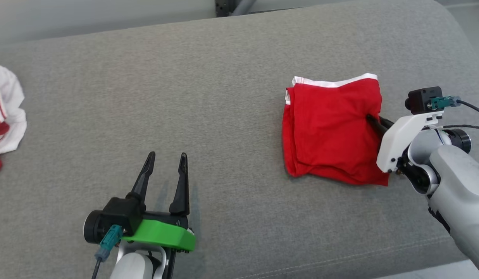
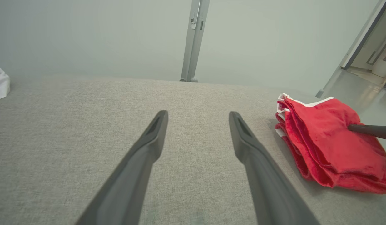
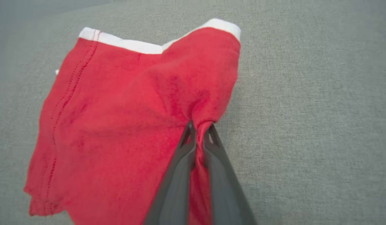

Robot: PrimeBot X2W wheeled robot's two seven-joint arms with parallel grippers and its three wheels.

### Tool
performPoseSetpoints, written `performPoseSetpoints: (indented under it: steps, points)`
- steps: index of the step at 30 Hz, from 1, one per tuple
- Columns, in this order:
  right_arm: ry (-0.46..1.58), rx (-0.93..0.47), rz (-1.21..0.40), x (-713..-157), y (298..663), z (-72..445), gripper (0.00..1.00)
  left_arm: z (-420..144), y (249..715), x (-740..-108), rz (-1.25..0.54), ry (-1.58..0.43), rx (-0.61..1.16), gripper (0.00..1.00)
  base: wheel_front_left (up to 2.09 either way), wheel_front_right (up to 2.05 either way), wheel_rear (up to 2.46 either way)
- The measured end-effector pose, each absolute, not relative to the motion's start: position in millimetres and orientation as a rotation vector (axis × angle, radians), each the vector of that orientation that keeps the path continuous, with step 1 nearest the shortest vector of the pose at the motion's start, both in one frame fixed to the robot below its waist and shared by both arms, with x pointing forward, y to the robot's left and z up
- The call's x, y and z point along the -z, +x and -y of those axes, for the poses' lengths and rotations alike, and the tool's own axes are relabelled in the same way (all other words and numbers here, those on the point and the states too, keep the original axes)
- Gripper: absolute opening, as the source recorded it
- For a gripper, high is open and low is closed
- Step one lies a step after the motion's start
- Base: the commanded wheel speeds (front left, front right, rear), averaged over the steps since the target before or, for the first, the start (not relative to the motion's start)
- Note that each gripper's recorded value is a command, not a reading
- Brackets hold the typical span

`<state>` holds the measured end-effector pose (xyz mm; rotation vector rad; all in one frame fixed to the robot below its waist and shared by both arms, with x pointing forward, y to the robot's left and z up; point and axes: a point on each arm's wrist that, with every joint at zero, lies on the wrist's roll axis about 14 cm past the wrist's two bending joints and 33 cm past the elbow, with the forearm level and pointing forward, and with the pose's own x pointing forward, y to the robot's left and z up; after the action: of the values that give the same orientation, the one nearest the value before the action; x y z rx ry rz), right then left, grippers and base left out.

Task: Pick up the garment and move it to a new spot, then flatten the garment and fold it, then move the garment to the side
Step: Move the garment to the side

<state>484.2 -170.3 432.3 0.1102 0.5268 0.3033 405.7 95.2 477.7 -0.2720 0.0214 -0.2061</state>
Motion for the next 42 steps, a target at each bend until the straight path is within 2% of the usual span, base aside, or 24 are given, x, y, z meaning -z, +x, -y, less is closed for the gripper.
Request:
performPoseSetpoints:
  steps: [7,14,27,39,40,41,42]
  points:
    - [0.091,-0.16,-0.485,-443,479,227,0.0,-26,428,-470,-0.039,-0.271,0.424,1.0,0.0,0.0,0.0]
    - [-0.005,-0.072,-0.469,-440,487,267,0.0,2,436,-451,-0.084,-0.291,0.5,1.0,0.0,0.0,0.0]
    - [-0.197,0.04,-0.465,-446,535,328,0.0,-35,445,-426,-0.116,-0.236,0.416,1.0,0.0,0.0,0.0]
    - [-0.29,0.106,-0.46,-438,556,358,0.0,-58,444,-414,-0.147,-0.212,0.36,1.0,0.0,0.0,0.0]
    - [-0.304,0.104,-0.454,-438,557,359,0.12,-59,444,-413,-0.149,-0.212,0.358,1.0,0.0,0.0,0.0]
    - [-0.314,0.103,-0.446,-439,558,360,0.29,-59,444,-413,-0.152,-0.21,0.357,1.0,0.0,0.0,0.0]
    - [-0.324,0.104,-0.435,-441,559,361,0.76,-60,444,-412,-0.153,-0.209,0.355,1.0,0.0,0.0,0.0]
